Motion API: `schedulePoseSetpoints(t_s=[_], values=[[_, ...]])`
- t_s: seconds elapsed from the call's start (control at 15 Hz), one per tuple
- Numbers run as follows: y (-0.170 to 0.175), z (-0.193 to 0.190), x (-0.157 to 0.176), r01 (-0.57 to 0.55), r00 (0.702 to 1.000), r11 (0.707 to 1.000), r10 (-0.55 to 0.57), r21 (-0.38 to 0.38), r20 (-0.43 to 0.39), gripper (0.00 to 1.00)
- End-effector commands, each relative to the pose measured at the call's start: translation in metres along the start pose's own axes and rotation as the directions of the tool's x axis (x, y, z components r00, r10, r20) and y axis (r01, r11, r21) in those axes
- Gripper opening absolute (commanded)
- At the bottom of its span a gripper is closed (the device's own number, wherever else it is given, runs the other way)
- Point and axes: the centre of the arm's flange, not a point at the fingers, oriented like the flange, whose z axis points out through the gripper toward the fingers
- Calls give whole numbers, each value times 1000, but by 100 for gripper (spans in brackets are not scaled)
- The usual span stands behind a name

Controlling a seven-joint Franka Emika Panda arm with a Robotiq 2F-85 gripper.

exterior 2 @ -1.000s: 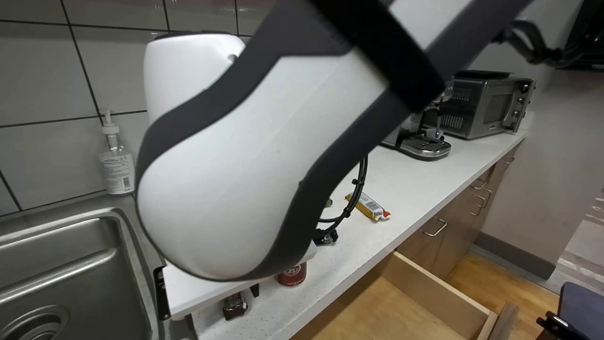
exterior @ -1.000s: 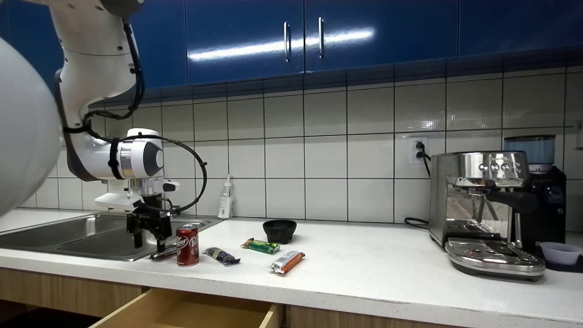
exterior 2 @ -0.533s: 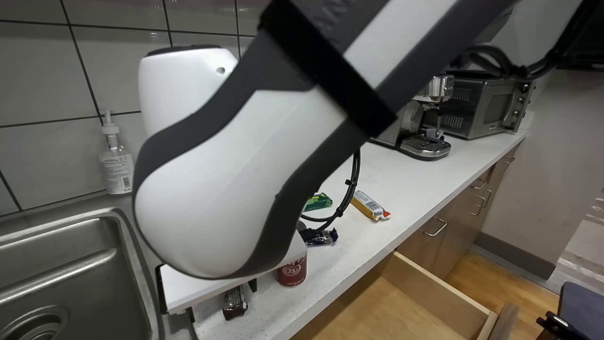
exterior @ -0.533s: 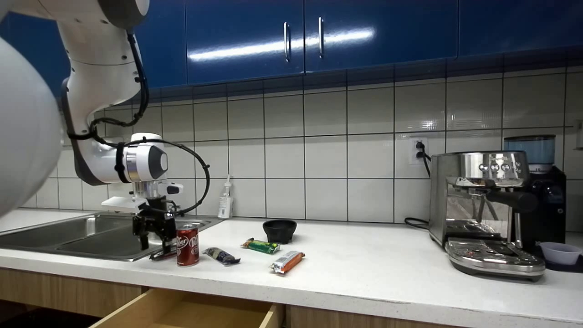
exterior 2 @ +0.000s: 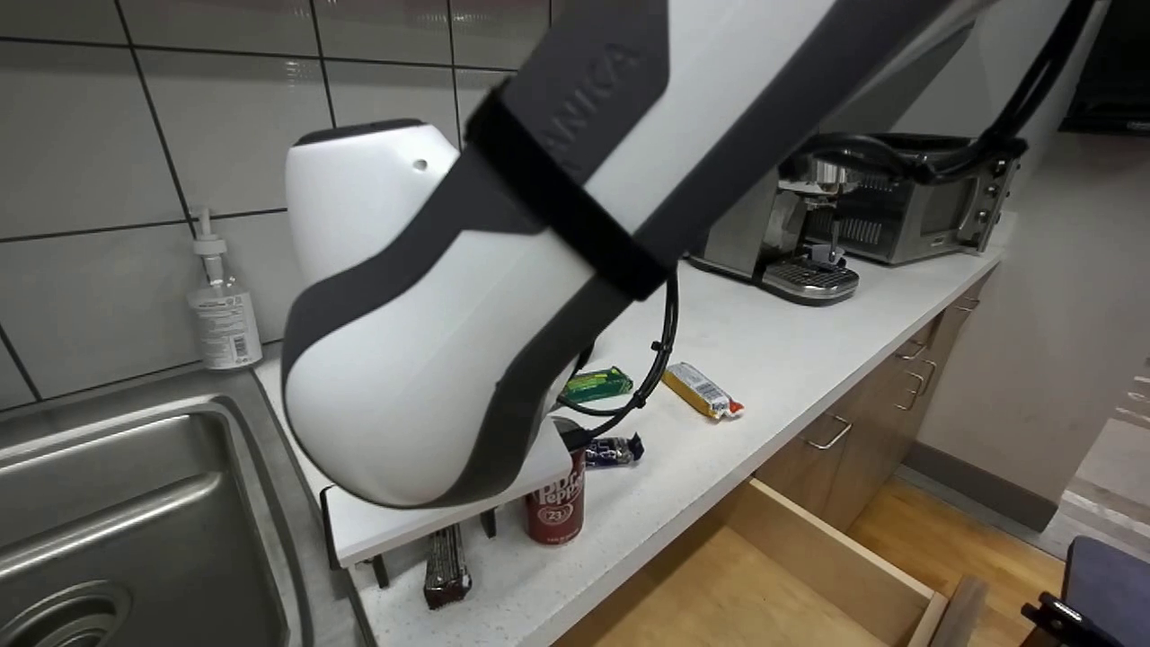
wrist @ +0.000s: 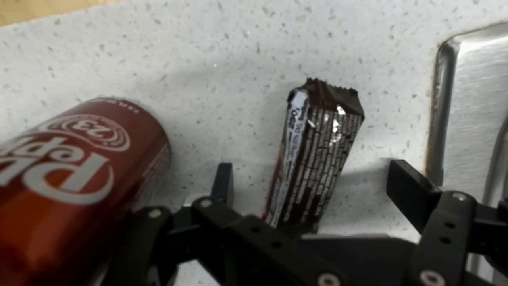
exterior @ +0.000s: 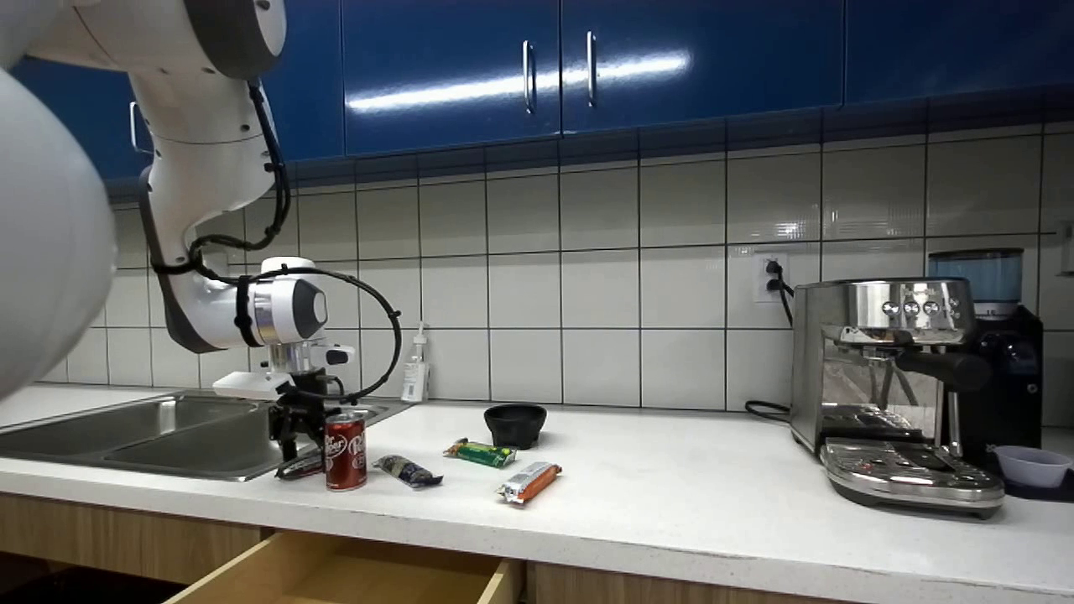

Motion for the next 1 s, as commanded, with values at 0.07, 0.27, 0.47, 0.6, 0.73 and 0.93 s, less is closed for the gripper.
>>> schedulePoseSetpoints(t_s=[0.07,0.27,0.47,0.6,0.73,0.93], values=[[-8,2,13,-20,1000,999,20,-30,0,100],[-8,-3,13,-22,1000,999,22,-23,-4,100],[-8,-7,14,-26,1000,999,25,-21,-9,100],[-8,-7,14,-27,1000,999,27,-20,-7,100],[-8,-9,13,-29,1000,999,29,-19,-9,75],[-4,-3,17,-29,1000,999,29,-20,-9,58]])
